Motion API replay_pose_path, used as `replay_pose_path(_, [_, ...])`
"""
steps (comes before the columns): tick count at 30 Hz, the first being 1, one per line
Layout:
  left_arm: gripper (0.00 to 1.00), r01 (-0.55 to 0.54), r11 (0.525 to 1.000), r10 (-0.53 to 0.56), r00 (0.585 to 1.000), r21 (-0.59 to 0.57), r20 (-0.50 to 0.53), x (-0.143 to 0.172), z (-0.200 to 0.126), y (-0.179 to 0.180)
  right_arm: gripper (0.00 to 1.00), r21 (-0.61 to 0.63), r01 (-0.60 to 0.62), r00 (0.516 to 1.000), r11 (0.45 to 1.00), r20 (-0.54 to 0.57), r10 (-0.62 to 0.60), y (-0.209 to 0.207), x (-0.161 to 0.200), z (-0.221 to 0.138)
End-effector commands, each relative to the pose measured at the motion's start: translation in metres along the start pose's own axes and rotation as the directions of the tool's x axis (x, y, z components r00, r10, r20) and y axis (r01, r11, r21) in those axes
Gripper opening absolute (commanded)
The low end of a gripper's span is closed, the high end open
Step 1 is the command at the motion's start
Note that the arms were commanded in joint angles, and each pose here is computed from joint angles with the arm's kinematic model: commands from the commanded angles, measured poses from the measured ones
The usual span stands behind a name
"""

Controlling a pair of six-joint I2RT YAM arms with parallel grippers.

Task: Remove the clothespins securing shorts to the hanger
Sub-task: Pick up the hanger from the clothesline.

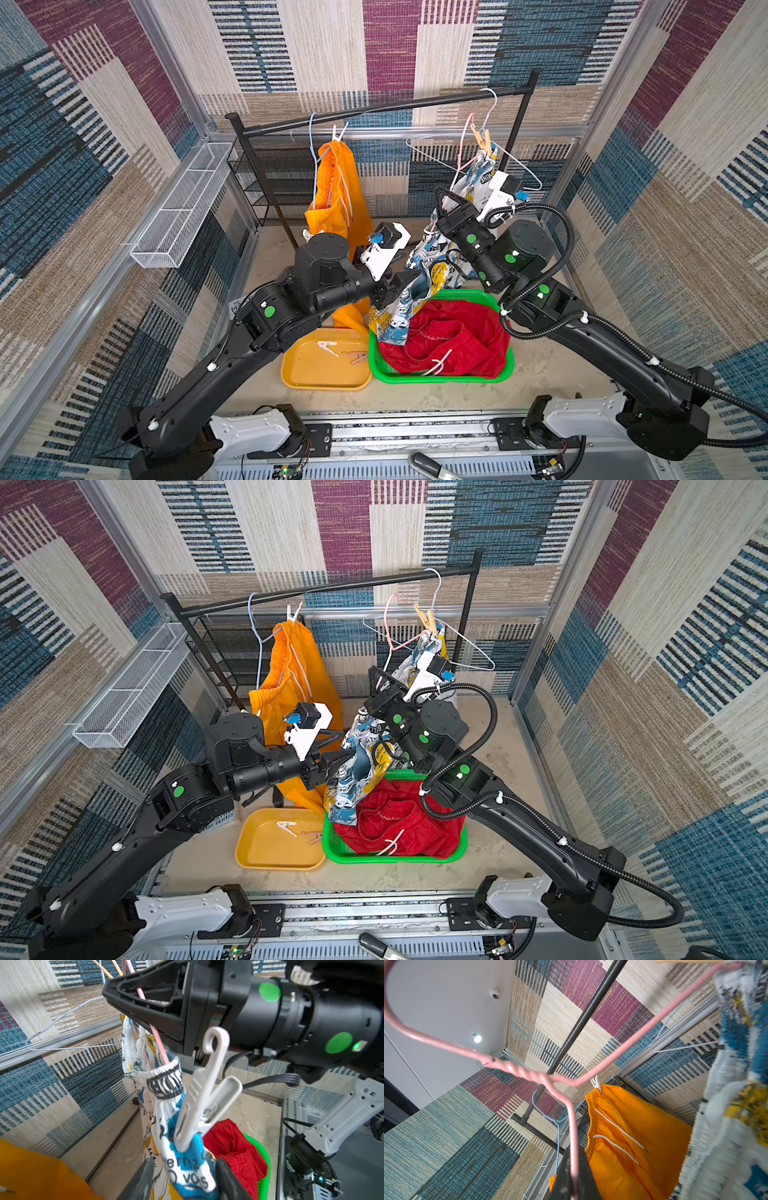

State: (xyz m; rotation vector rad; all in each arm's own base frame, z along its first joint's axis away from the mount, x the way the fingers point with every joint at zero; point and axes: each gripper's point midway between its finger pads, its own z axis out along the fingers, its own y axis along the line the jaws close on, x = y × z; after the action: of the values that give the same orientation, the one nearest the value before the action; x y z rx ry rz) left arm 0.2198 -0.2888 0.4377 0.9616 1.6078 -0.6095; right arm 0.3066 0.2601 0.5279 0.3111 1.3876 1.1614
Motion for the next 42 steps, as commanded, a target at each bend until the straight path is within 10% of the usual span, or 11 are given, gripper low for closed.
replay_pose_path(1, [0.39,-0.049,0.996,0.047,0.999,-0.07,-0.019,-0.001,0.001,0.011,0.07,-0.019,-0.004,0.999,1.0,0.041,0.004,0.006,-0.011,-0.003])
replay_pose_path(12, [0.0,-0.085,0.99,0.077,0.994,-0.115,-0.072,0.005,0.002,0.016,0.09,0.004,0.009,0.999,1.0,0.046,-0.009,0.0,-0.009,0.0])
replay_pose_path(18, [0.0,-0.094,0.983,0.083,0.994,-0.157,-0.075,0.005,-0.005,0.023,0.15,0.01,0.029,0.999,1.0,0.03,-0.029,-0.001,-0.004,0.003])
replay_pose_path(32, [0.0,-0.037,0.958,0.029,0.999,-0.284,-0.033,-0.002,-0.025,0.05,0.65,-0.041,0.198,0.976,0.979,-0.086,-0.2,0.001,0.007,-0.02])
replay_pose_path(42, [0.0,0.0,0.976,0.011,0.999,-0.218,0.045,-0.026,-0.037,0.049,0.77,0.056,0.417,0.909,0.907,-0.045,-0.415,-0.01,-0.038,-0.064])
